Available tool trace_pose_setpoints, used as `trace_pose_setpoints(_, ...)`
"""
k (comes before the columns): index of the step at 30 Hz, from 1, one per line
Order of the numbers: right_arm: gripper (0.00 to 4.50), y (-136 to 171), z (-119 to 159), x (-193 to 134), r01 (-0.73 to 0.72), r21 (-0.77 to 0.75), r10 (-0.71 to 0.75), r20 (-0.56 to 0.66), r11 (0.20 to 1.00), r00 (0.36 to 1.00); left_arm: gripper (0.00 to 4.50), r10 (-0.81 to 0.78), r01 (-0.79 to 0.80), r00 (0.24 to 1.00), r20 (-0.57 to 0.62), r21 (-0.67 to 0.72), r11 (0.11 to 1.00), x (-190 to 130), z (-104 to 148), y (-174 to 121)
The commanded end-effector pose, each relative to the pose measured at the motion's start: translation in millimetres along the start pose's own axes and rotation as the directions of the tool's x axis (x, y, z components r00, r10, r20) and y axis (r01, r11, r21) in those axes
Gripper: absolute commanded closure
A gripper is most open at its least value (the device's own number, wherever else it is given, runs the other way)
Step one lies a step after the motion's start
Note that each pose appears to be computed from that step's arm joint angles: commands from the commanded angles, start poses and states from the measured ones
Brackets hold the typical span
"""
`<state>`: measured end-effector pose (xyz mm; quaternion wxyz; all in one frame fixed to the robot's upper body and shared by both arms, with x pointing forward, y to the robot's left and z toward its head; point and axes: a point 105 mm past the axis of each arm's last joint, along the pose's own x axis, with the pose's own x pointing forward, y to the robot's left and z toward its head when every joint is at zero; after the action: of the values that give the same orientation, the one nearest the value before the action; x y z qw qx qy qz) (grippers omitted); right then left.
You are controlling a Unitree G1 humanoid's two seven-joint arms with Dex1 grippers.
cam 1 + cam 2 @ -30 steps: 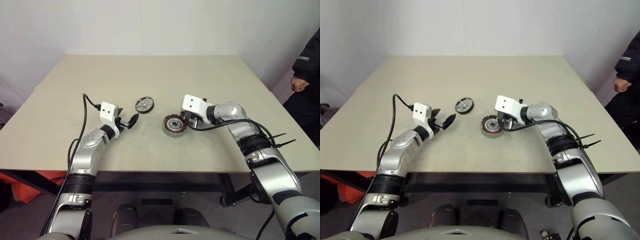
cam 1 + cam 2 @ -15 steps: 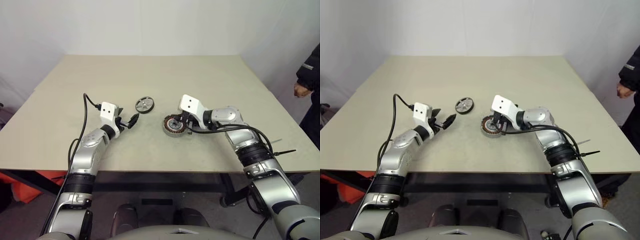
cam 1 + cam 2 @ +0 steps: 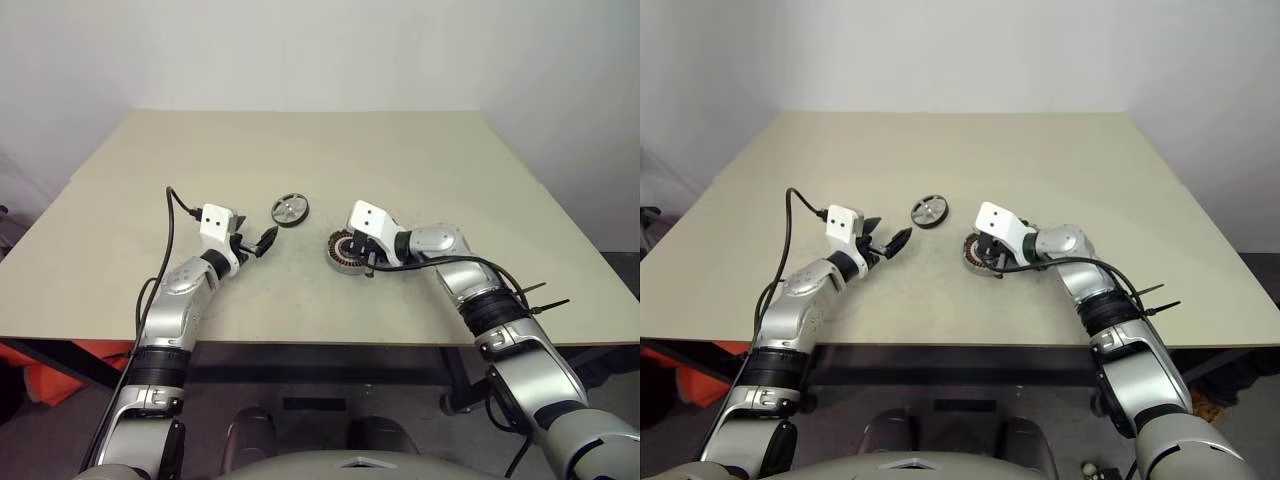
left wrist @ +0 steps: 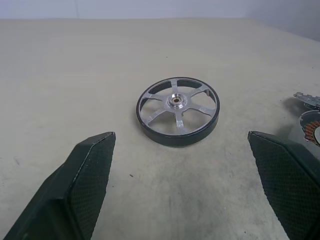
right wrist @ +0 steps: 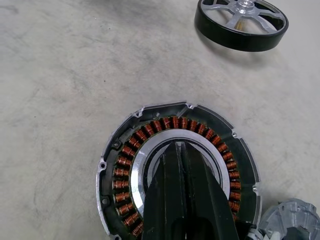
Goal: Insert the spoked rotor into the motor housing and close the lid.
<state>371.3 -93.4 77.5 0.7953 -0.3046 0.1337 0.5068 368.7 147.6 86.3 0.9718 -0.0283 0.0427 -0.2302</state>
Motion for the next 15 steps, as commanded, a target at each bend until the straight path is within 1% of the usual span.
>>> trace_pose_setpoints(1, 4.48, -13.4, 23.4, -10.9, 0.036, -0.038, -0.033, 0.072, 0.999, 0.997, 0.00, -0.002, 0.001, 0.999, 0.039, 0.027, 1.000, 1.0, 12.8, 0.6)
trace_pose_setpoints(3, 4.48, -17.7, 28.4, -14.3, 0.050, -0.045, -0.046, 0.084, 0.998, 0.995, 0.00, -0.003, 0.002, 0.999, 0.039, 0.027, 1.000, 1.2, 12.9, 0.1)
trace_pose_setpoints(7, 4.48, -23.3, 28.1, -16.0, 0.071, -0.046, -0.067, 0.078, 0.996, 0.995, 0.00, -0.005, 0.004, 0.999, 0.039, 0.028, 1.000, 1.5, 12.7, -0.4)
trace_pose_setpoints(10, 4.48, -22.7, 19.3, -13.4, 0.070, -0.044, -0.068, 0.045, 0.997, 0.997, 0.00, -0.006, 0.005, 0.999, 0.039, 0.028, 1.000, 1.9, 13.3, 0.1)
trace_pose_setpoints(15, 4.48, -11.5, -2.0, -6.7, 0.036, -0.025, -0.037, -0.013, 0.999, 0.999, 0.00, -0.001, 0.000, 0.999, 0.040, 0.028, 1.000, 1.4, 13.5, 1.4)
